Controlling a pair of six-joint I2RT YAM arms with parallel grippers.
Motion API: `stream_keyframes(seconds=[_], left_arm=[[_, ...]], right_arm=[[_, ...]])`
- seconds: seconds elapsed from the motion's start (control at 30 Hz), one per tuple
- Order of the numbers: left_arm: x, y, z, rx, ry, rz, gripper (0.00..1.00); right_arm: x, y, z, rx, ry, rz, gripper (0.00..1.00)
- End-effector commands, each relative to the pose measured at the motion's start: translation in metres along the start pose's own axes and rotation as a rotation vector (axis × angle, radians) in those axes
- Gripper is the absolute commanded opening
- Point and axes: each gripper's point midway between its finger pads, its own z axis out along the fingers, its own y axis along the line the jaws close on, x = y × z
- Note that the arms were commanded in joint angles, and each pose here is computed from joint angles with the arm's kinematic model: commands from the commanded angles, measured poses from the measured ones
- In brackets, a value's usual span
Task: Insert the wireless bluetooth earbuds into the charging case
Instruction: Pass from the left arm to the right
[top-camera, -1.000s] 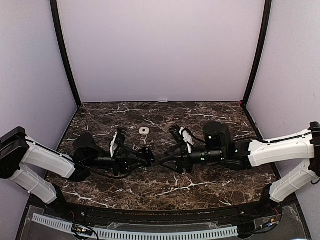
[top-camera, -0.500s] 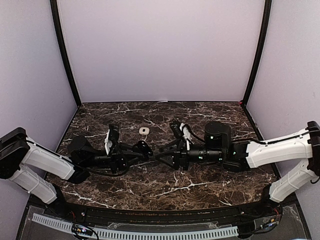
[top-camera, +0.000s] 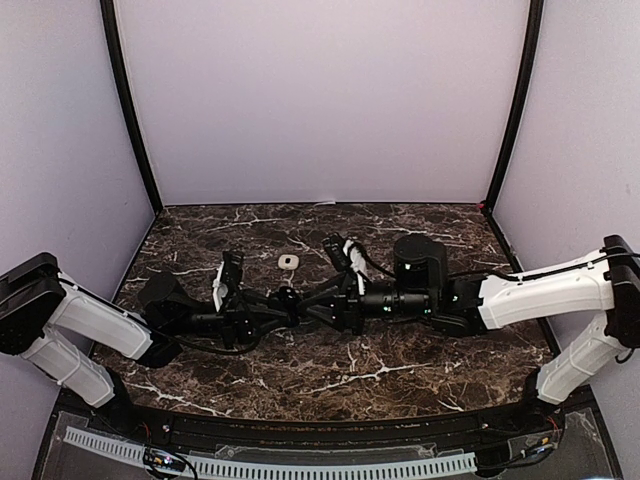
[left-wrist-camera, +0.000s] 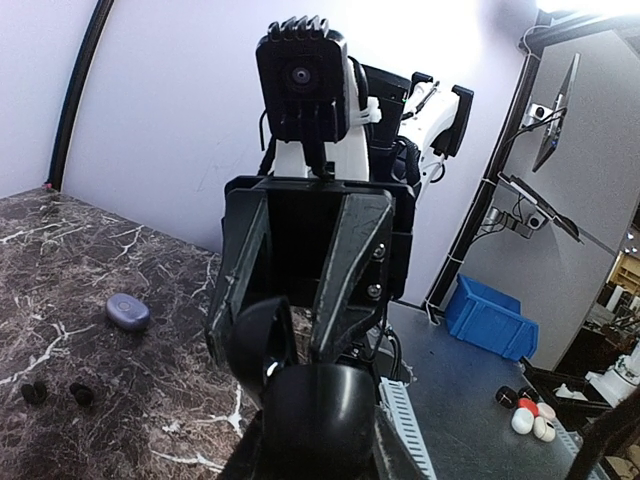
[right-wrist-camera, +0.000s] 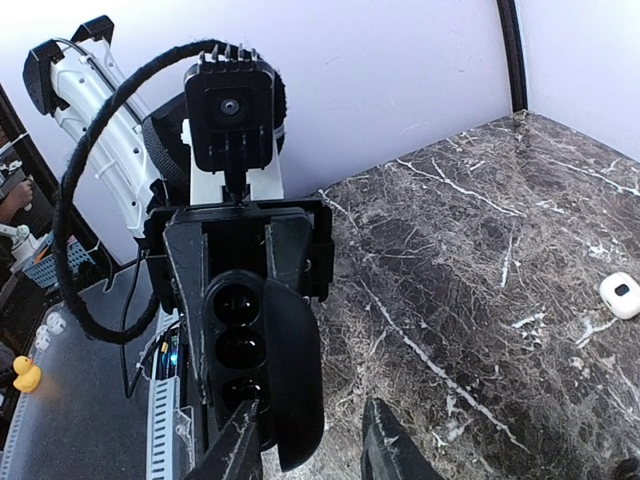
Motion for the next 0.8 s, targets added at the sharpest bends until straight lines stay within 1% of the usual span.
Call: stream_keyframes(seconds=[0.0, 0.13, 0.2, 0.27, 0.33, 0.47, 0.5, 0.53, 0.63, 0.77], left_arm=[[-0.012, -0.010, 0.004, 0.053, -0.025, 0.035, 0.15], [-0.011, -0.010, 0.004, 0.057, -0.020, 0.031, 0.15], [-0.010, -0.010, 0.004, 0.057, -0.016, 0.030, 0.15], [-0.010, -0.010, 0.004, 0.059, -0.015, 0.032, 0.18], [-0.010, -0.011, 0.003, 0.060, -0.022, 0.041, 0.25], [-0.005, -0.009, 0.000, 0.043, -0.008, 0.049, 0.62], [-0.002, -0.008, 0.000, 0.036, 0.006, 0.050, 0.69], [0.000, -0.007, -0.001, 0.027, 0.022, 0.054, 0.75], [0.007, -0.003, -0.003, -0.001, 0.075, 0.060, 0.85], [0.015, -0.004, -0.003, -0.001, 0.162, 0.081, 0.86]], right_arm=[[-0.008, 0.013, 0.009, -0.052, -0.005, -0.027, 0.32], [-0.007, 0.015, 0.011, -0.065, 0.007, -0.028, 0.24], [-0.007, 0.017, 0.011, -0.071, 0.006, -0.028, 0.11], [-0.009, 0.019, 0.009, -0.079, 0.001, -0.031, 0.03], [-0.011, 0.020, 0.006, -0.083, -0.005, -0.033, 0.01], [-0.012, 0.019, -0.002, -0.055, 0.003, -0.057, 0.00], [-0.011, 0.019, -0.004, -0.047, 0.013, -0.071, 0.00], [-0.010, 0.018, -0.005, -0.036, 0.026, -0.083, 0.00], [-0.002, 0.012, -0.011, 0.005, 0.091, -0.124, 0.00], [0.008, 0.006, -0.019, 0.051, 0.175, -0.181, 0.00]])
